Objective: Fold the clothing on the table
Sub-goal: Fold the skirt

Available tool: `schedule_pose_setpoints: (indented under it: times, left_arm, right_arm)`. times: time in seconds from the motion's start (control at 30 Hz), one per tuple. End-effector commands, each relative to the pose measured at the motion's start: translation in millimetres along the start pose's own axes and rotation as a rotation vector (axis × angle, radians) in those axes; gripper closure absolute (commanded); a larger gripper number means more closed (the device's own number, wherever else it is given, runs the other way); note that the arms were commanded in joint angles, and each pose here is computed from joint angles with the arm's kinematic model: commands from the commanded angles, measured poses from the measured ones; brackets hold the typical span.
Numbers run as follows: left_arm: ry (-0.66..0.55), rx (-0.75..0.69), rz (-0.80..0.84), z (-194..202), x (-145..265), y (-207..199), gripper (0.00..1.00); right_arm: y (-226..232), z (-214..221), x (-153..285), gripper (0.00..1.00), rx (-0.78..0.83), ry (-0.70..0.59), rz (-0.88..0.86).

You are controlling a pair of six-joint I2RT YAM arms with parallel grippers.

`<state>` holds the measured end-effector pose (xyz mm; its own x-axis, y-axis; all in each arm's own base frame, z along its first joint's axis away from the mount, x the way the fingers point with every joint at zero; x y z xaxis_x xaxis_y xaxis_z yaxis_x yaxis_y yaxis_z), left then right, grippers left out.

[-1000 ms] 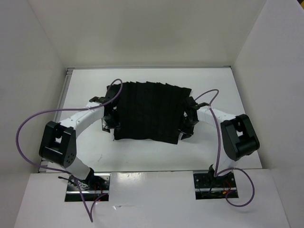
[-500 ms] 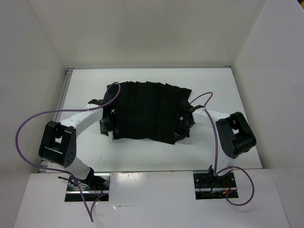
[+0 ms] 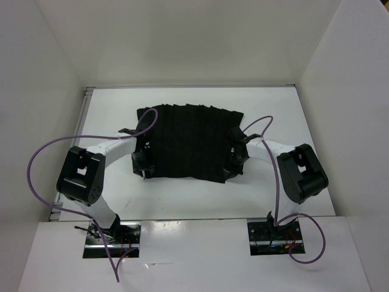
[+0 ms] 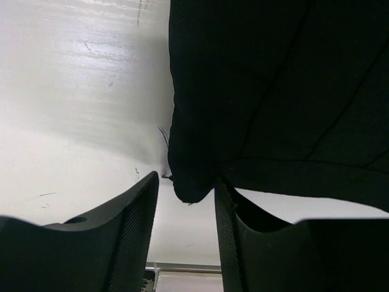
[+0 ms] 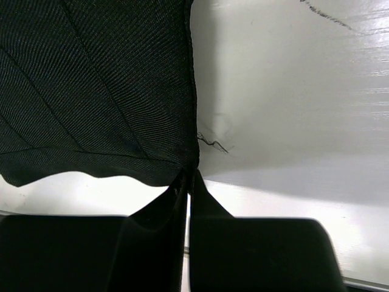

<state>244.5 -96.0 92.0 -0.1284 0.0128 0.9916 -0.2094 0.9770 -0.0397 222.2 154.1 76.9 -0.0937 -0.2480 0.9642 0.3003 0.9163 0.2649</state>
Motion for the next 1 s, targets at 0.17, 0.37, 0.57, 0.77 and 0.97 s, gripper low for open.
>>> schedule_pose_setpoints:
  times: [0.17,0.37,0.57,0.77,0.97]
  left_arm:
    - [0.019,0.018,-0.066,0,-13,8,0.51]
    - [0.067,0.016,-0.093,6,-33,11,0.55]
    - [0.104,0.004,-0.062,2,-52,3,1.00]
    - [-0.018,-0.042,0.108,-33,-13,-24,1.00]
    - [-0.099,-0.072,0.190,-75,16,-45,1.00]
  right_arm:
    - [-1,-11,2,1.00,0.021,-0.063,0.068]
    - [-1,-18,17,1.00,0.014,-0.100,0.077]
    - [3,-22,29,1.00,0.020,-0.124,0.043]
    - [17,-50,63,1.00,0.042,-0.216,-0.019]
    - [13,-95,88,1.00,0.020,-0.324,-0.045]
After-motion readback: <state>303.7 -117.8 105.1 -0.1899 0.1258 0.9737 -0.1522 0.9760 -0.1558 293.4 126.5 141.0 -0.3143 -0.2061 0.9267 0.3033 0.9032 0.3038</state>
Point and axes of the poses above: each gripper's point midway between its finger pads, its own x axis back along the fingers, its own y axis along the line the jaws close on, z = x × y, the point moved 7 cm from there along x, back along the fingers, and after that the axes turned 1 degree about -x, right-handed, at the moved point
